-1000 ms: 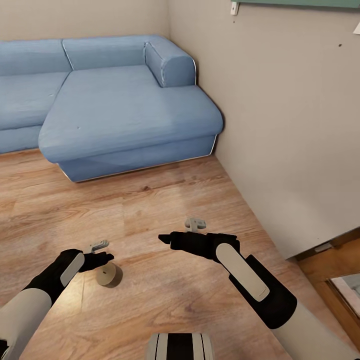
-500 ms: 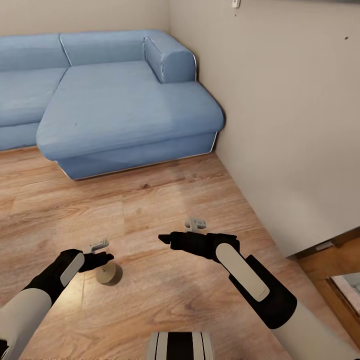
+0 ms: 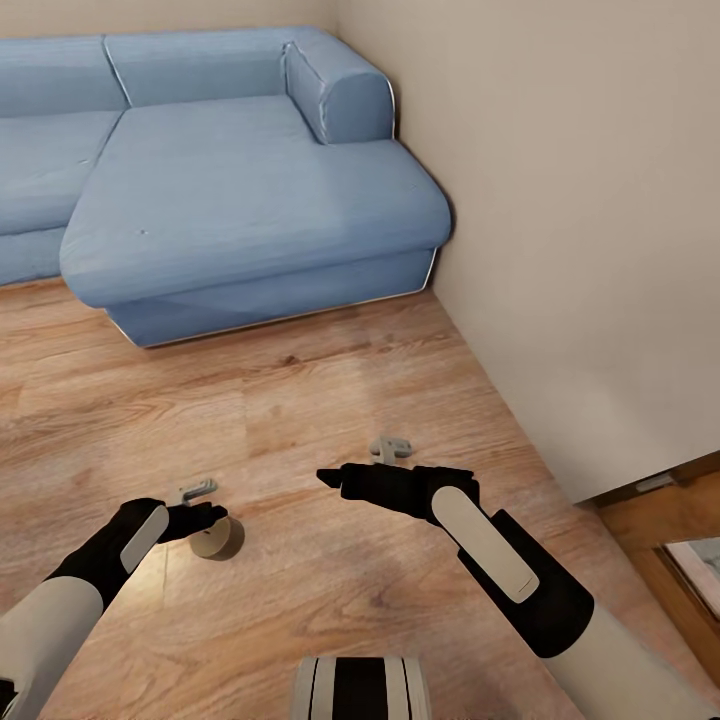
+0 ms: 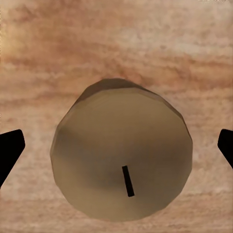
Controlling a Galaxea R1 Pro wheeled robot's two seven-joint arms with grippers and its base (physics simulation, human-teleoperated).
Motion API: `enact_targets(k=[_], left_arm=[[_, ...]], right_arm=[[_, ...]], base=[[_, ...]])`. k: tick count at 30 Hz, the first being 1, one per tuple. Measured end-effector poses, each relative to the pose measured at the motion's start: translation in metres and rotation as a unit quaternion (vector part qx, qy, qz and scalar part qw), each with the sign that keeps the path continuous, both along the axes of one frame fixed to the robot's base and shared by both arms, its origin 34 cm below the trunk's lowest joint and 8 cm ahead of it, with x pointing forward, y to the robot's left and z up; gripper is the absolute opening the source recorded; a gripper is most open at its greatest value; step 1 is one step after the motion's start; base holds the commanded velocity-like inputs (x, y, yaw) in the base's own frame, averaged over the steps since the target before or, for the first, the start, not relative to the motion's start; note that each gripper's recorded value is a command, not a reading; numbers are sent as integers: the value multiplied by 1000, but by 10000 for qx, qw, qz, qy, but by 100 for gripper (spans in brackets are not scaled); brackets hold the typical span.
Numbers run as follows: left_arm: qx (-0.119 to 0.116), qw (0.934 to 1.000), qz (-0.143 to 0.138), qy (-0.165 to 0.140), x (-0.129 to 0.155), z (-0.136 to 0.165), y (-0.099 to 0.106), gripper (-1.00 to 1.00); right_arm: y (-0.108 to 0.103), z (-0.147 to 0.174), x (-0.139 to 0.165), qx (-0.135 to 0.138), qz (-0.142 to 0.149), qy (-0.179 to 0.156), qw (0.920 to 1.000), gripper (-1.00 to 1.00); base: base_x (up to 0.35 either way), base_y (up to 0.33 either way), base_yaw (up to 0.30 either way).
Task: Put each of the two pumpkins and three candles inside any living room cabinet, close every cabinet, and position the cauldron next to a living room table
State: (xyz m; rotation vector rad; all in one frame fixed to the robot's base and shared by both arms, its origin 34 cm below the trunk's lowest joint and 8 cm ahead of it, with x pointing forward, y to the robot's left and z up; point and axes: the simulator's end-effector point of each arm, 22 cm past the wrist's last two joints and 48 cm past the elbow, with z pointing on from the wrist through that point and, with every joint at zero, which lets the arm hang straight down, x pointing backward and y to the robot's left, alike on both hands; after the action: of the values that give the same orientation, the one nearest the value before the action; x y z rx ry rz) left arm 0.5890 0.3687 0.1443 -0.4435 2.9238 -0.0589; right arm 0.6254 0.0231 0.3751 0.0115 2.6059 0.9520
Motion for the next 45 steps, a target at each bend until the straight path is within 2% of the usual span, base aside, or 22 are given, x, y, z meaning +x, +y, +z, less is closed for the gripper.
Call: enact_targets(k=[4, 8, 11, 22, 28, 45], left_arm=[[0, 10000, 1, -10, 0, 0, 0, 100], [7, 10000, 2, -35, 1, 0, 0, 100], [12, 10000, 0, -38, 1, 0, 0, 100], [12, 10000, -1, 21, -3, -6, 0, 100], [13, 9999, -2, 144, -12, -19, 0, 100], [-13, 9999, -21, 140, -12, -19, -1, 100]], right_arm=[[1, 1, 0, 34, 4, -4, 10000, 100], [14, 16, -1, 423, 144, -97, 9990, 100], [16, 20, -2, 534, 194, -124, 9983, 100], [15, 13, -3, 561, 206, -77, 9982, 100], [15, -1, -6, 564, 199, 45, 9982, 100], [15, -1, -6, 565, 199, 45, 9982, 100]], base=[[0, 0, 0], [0, 0, 0], [0, 0, 0], [0, 0, 0], [0, 0, 0], [0, 0, 0]])
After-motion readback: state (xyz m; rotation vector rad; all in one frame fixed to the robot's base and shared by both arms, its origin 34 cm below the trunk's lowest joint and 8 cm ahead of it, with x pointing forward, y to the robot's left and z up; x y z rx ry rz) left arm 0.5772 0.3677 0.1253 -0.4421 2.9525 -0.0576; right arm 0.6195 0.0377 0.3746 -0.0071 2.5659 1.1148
